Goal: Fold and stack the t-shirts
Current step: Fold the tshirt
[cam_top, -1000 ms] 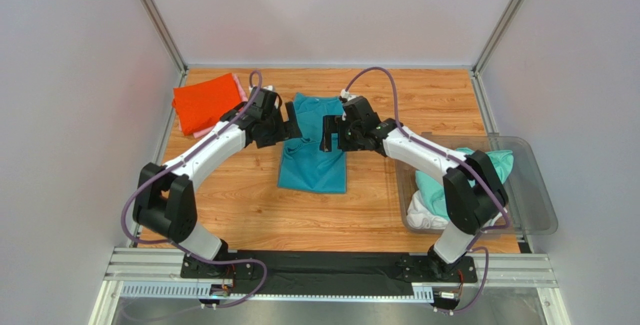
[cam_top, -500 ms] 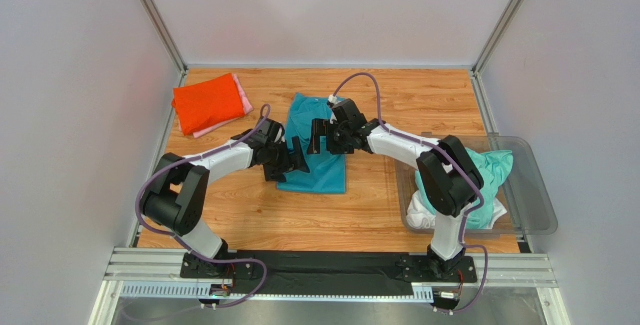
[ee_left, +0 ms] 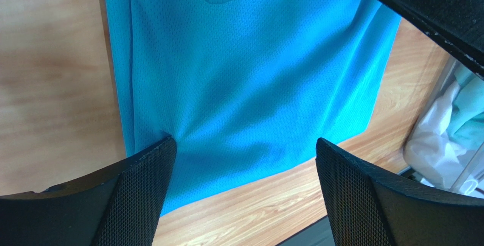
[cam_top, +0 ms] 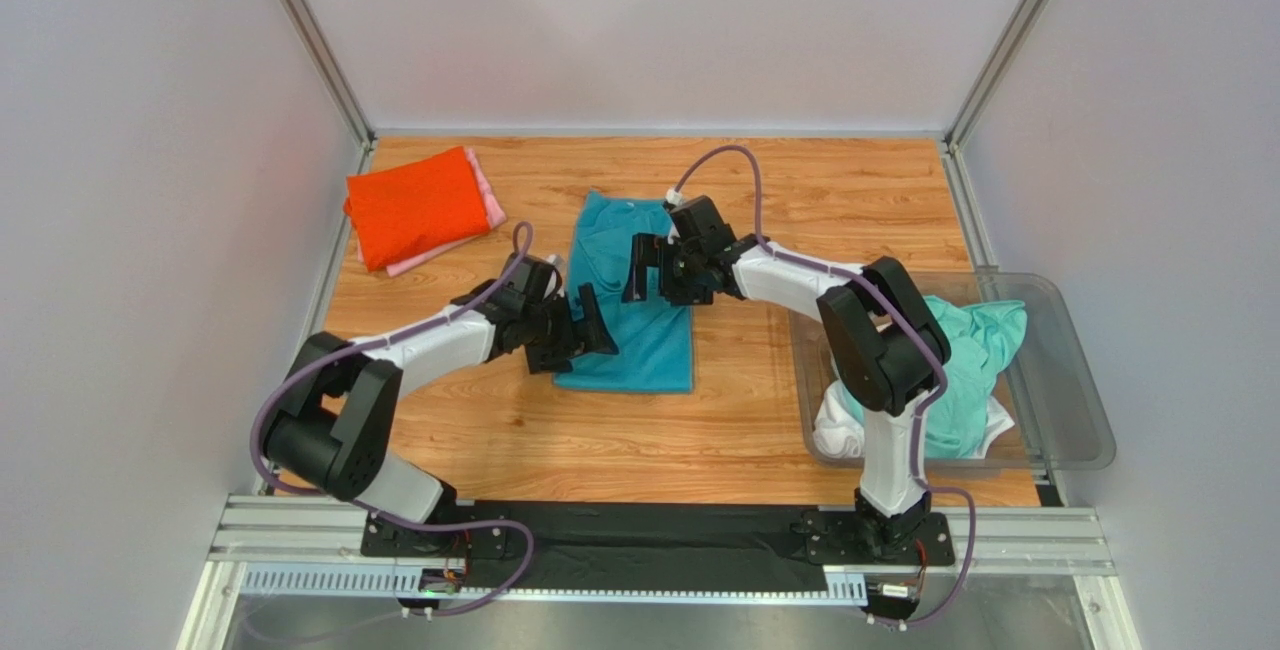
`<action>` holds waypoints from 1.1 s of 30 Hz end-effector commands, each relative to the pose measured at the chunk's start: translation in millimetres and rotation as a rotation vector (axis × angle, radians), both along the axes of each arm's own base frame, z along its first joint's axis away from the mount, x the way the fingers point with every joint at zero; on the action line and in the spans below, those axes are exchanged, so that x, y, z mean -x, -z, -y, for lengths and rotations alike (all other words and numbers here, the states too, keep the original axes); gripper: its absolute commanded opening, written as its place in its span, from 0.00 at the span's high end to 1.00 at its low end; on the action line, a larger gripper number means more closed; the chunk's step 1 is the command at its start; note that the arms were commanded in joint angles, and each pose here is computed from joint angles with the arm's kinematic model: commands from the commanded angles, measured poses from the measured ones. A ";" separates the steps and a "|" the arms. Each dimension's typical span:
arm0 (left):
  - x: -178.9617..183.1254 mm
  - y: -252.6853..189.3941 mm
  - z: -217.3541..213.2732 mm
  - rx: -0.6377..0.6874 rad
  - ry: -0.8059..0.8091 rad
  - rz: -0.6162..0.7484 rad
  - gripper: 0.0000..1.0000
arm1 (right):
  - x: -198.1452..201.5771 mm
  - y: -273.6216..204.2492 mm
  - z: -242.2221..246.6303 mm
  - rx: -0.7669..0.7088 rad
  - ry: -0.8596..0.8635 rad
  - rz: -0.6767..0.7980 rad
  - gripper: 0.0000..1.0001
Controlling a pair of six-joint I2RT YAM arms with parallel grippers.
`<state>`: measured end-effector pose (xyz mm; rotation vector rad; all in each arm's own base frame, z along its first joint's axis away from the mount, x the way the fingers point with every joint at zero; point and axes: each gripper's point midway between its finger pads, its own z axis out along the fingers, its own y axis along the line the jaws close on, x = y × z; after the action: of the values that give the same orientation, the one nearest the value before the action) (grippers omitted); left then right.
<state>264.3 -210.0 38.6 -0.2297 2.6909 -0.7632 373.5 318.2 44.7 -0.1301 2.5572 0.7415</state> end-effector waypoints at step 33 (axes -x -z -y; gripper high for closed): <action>-73.6 -17.7 -29.5 -0.250 -0.056 0.082 0.00 | 163.9 -98.4 98.2 -0.037 0.119 0.246 0.00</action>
<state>308.0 -190.6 45.7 -0.2291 2.7149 -0.4699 210.3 229.3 138.1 -0.0731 2.3184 0.7113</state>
